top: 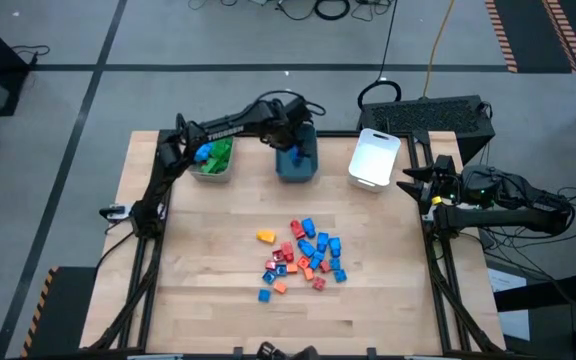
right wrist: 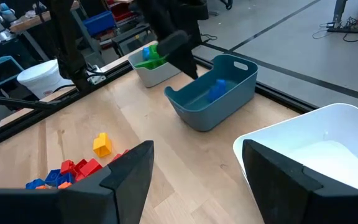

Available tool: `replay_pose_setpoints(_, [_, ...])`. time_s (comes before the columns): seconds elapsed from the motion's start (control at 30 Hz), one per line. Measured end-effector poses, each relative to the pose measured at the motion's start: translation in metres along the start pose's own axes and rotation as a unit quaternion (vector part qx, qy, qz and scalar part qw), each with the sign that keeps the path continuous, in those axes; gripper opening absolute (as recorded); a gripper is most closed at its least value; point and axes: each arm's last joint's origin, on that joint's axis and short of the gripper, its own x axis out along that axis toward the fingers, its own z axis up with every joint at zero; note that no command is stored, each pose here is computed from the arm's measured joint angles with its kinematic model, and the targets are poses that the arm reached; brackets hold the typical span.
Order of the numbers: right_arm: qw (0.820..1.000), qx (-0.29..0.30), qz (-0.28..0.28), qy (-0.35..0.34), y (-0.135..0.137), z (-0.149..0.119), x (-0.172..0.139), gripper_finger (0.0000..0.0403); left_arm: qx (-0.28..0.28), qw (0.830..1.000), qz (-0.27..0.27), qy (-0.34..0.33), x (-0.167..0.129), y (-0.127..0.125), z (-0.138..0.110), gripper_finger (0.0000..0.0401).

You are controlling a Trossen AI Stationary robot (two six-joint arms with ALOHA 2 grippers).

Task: Sort blocks by size
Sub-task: Put the blue 1 stud game piece into the blue bin

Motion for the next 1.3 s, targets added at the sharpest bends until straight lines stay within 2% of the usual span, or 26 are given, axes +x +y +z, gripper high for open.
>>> replay_pose_setpoints(0.07, [1.0,0.0,0.0,0.0,0.0,0.0,0.0,0.0238,0.016,1.0,0.004,0.016,-0.001,-0.002,-0.005,0.0301])
replay_pose_setpoints(0.13, [1.0,0.0,0.0,0.0,0.0,0.0,0.0,0.0238,0.054,0.998,-0.009,0.039,-0.004,-0.008,-0.012,0.0298])
replay_pose_setpoints(0.2, [1.0,0.0,0.0,0.0,0.0,0.0,0.0,0.0238,0.123,0.989,-0.03,0.073,-0.007,-0.02,-0.027,0.0292])
replay_pose_setpoints(0.27, [1.0,0.0,-0.003,-0.002,0.0,0.0,0.0,0.0238,0.211,0.97,-0.057,0.108,-0.01,-0.037,-0.046,0.0287])
replay_pose_setpoints(0.37, [1.0,0.0,-0.015,-0.008,-0.001,0.001,0.0,0.0238,0.366,0.915,-0.073,0.152,-0.012,-0.061,-0.08,0.0283])
replay_pose_setpoints(0.47, [1.0,0.002,-0.021,-0.008,-0.001,0.0,0.0,0.0238,0.507,0.845,-0.07,0.157,-0.014,-0.085,-0.112,0.0282])
replay_pose_setpoints(0.57, [1.0,0.021,-0.023,-0.003,-0.002,-0.001,0.0,0.0238,0.61,0.778,-0.076,0.132,-0.015,-0.109,-0.137,0.0282])
replay_pose_setpoints(0.63, [0.999,0.023,-0.024,-0.002,-0.002,-0.001,0.0,0.0238,0.651,0.749,-0.075,0.101,-0.015,-0.122,-0.146,0.0282])
replay_pose_setpoints(0.73, [0.999,0.02,-0.024,-0.002,-0.002,-0.001,0.0,0.0238,0.664,0.74,-0.083,0.064,-0.015,-0.128,-0.143,0.0282])
replay_pose_setpoints(0.83, [1.0,0.019,-0.024,-0.002,-0.002,-0.001,0.0,0.0238,0.677,0.729,-0.083,0.062,-0.011,-0.126,-0.141,0.0282])
replay_pose_setpoints(0.93, [1.0,0.018,-0.024,-0.001,-0.002,-0.001,0.0,0.0238,0.676,0.728,-0.093,0.069,0.0,-0.123,-0.142,0.0282])
replay_pose_setpoints(1.1, [1.0,0.018,-0.025,-0.001,-0.002,-0.001,0.0,0.0238,0.683,0.723,-0.1,0.039,0.016,-0.123,-0.144,0.0282])
replay_pose_setpoints(1.3, [1.0,0.017,-0.025,0.0,-0.002,-0.002,0.0,0.0238,0.71,0.695,-0.102,0.048,0.025,-0.123,-0.155,0.0282])
